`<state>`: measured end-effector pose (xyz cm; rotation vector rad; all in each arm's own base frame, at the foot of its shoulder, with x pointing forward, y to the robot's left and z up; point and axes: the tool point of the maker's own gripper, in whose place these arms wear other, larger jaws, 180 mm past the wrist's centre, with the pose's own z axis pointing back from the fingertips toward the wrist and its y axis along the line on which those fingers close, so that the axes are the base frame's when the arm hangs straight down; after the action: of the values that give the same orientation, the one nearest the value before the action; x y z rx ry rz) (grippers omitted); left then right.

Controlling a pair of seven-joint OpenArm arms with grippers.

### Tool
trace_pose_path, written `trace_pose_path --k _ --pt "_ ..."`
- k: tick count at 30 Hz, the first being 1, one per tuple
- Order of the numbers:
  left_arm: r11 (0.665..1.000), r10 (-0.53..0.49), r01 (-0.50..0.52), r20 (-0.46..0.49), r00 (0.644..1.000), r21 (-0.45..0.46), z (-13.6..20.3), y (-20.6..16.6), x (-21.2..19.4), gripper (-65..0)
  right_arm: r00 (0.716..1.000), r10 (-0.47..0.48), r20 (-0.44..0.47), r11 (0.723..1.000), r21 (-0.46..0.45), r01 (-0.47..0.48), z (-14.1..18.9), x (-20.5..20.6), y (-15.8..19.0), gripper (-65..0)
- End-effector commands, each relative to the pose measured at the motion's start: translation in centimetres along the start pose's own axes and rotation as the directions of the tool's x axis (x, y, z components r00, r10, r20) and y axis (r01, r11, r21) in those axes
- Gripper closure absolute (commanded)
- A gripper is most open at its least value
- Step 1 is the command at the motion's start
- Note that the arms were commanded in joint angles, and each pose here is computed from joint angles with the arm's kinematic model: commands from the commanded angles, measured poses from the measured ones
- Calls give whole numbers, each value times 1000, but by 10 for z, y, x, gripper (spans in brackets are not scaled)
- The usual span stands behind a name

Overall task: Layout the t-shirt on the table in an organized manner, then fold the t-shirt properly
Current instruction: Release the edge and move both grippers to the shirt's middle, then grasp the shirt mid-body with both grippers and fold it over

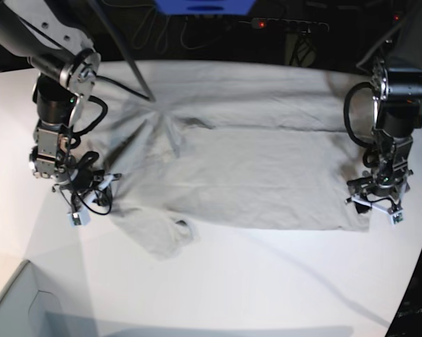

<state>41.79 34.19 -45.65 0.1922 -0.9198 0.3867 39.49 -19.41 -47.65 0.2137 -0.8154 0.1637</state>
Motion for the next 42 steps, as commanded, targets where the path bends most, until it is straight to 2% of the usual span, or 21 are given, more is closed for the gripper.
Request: trace_pose_path --k 1,10,21,27,36,42 --pt "1000 8 -8 75 997 1 -2 1 31 -429 997 33 -69 999 -5 -33 1 -9 -4 0" --pt "1000 8 -8 65 998 -2 -2 -2 24 -412 997 31 -73 999 -5 -32 1 -12 -4 0" --pt "1000 8 -8 67 998 -2 -2 -1 24 -5 996 34 -77 999 -10 -35 3 -13 -7 0" --pt "1000 25 -24 66 997 -9 0 -5 19 0 997 35 -72 999 -14 -36 3 -10 -9 0" --pt "995 -5 27 216 976 -96 26 -28 44 0 995 98 22 991 -93 -96 20 24 -22 0" --pt "995 -23 41 194 981 -89 30 -21 25 0 993 112 48 988 -108 -106 23 32 -21 0"
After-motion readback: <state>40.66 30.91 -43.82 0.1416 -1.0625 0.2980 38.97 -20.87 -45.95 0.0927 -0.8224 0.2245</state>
